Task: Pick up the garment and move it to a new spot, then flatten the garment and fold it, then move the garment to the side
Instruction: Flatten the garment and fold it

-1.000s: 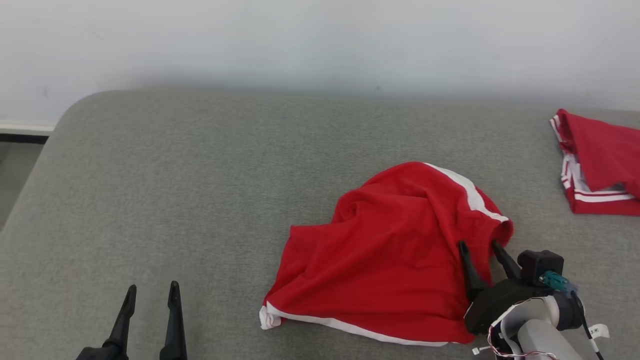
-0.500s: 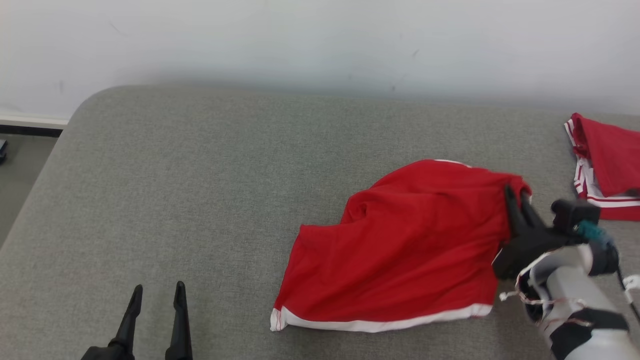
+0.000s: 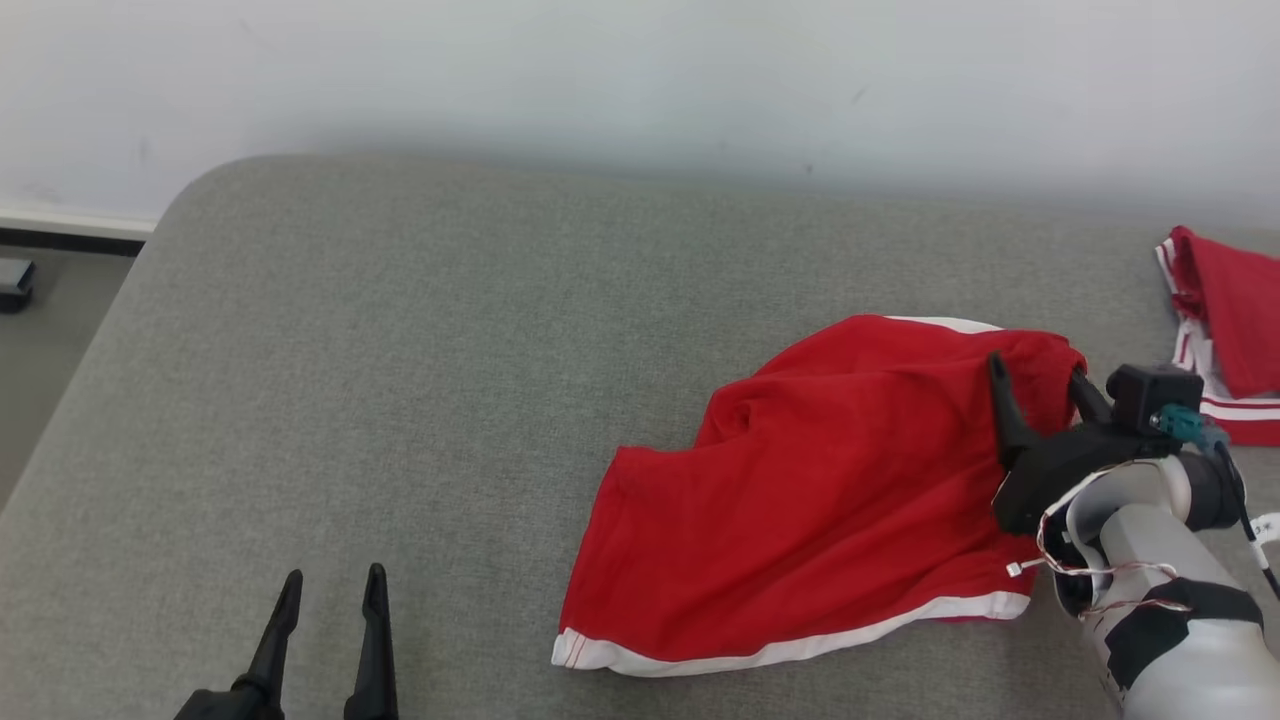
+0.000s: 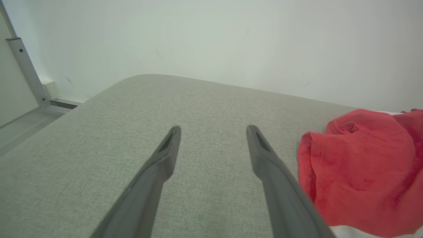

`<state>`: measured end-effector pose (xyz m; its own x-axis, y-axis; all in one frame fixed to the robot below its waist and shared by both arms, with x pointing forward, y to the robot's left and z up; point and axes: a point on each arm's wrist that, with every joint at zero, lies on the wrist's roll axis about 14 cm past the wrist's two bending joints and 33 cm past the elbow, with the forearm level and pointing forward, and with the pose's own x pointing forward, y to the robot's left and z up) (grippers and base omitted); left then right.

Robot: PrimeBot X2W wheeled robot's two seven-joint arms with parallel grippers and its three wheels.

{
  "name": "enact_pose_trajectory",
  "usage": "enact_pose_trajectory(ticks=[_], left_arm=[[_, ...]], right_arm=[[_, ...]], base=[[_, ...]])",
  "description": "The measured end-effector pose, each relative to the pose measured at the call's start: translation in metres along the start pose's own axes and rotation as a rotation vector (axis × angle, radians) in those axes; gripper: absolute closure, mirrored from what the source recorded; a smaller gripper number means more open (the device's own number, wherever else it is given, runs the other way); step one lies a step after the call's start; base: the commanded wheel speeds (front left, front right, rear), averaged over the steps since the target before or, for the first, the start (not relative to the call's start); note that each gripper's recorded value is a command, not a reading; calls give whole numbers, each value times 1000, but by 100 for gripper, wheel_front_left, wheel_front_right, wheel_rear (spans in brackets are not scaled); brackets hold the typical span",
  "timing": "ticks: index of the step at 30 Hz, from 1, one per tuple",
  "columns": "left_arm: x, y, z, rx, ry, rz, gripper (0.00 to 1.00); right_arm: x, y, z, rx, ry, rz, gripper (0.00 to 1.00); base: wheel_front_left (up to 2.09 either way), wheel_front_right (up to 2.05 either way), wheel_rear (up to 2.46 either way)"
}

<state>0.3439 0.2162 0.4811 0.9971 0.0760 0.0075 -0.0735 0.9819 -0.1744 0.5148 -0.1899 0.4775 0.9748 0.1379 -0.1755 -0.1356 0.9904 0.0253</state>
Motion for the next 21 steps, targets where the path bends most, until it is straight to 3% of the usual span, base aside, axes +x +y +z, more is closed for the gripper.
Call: enact_pose_trajectory(ticks=[13,21], left_arm=[[1,-13,7,4,-26,-45,0],[2,-25,11,12,-38,-88,0]], right_arm=[[-59,-14,-28,48,7,-36,0],[-94,-36,5,52,-148,-89,0]], base=[[0,0,0],[0,0,0]])
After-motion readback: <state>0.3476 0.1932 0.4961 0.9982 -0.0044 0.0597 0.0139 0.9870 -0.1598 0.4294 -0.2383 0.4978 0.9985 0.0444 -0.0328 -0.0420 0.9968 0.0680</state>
